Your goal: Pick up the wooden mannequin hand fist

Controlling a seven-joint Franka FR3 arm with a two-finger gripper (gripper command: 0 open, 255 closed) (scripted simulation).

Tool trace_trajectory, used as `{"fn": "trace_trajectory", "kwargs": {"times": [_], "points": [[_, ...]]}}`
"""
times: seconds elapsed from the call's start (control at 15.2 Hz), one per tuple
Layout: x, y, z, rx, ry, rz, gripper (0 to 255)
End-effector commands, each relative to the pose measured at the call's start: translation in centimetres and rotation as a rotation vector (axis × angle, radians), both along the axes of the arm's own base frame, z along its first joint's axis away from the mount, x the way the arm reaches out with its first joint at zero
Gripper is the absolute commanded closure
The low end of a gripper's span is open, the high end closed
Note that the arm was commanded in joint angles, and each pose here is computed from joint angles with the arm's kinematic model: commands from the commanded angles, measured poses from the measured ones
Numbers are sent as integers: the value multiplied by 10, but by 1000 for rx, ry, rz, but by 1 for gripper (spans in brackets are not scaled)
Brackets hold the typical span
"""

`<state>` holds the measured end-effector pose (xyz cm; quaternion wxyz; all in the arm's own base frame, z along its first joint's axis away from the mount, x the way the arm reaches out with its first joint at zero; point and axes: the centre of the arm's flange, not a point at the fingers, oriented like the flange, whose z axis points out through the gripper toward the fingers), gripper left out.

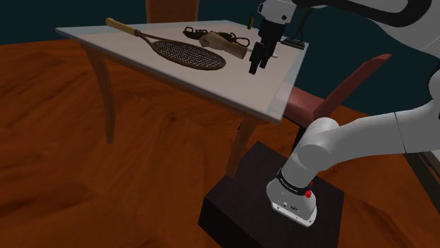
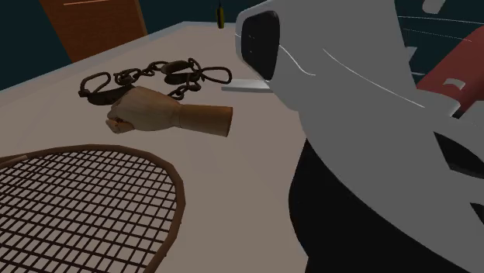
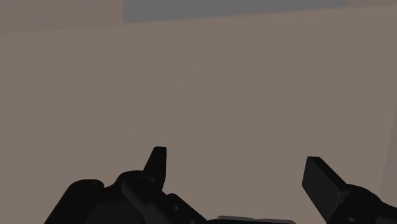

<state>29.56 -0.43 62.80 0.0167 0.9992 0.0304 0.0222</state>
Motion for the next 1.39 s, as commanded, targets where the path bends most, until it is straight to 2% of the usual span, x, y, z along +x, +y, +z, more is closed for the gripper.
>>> {"fn": "trace_trajectory", "kwargs": {"times": [0.0, 1.32], "points": [[0, 0, 0, 0, 0, 0, 0], [195, -145, 12, -4, -164, 67, 0]]}}
